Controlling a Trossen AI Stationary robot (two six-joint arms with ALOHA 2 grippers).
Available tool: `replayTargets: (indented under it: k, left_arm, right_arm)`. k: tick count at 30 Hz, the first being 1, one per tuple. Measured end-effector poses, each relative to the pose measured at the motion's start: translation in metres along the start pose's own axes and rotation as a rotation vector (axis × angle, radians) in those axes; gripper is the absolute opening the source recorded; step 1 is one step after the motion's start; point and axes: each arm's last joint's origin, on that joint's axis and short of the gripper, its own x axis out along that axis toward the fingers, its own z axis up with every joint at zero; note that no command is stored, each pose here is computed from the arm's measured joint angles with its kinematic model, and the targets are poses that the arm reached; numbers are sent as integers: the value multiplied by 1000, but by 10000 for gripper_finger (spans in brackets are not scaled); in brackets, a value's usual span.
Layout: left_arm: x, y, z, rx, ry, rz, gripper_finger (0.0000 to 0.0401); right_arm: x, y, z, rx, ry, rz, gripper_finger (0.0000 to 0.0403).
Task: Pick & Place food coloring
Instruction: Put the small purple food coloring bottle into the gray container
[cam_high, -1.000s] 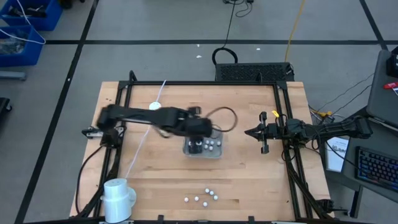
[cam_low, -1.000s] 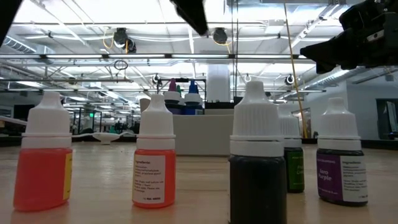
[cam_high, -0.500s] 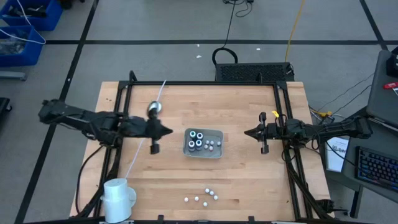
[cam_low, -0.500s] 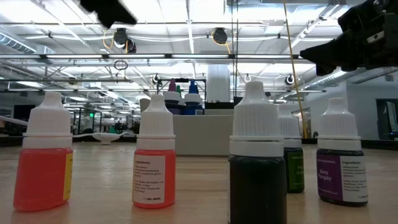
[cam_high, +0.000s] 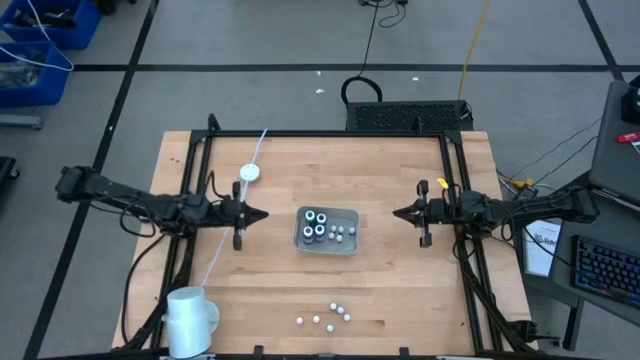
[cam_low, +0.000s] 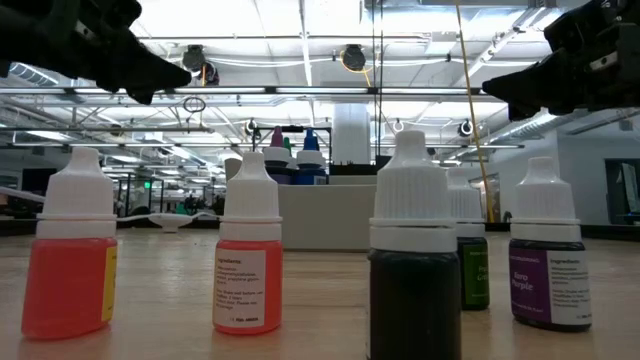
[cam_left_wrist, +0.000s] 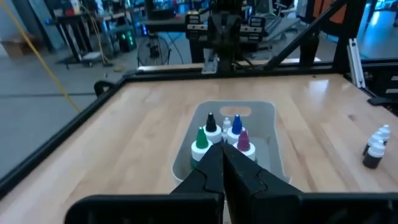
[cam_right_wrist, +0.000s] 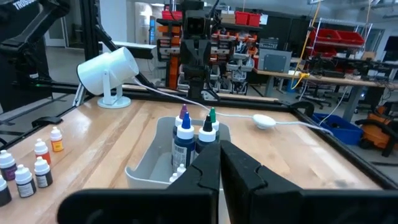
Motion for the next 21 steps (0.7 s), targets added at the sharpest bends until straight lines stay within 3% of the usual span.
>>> replayTargets:
  k: [8,21]
  left_arm:
    - [-2,0,-20,32,1,0,4]
    - [-3,0,-30,63,38,1,4]
  right_arm:
    - [0,0,0,-100,0,3,4]
    - [1,1,-6,-55,62,11,4]
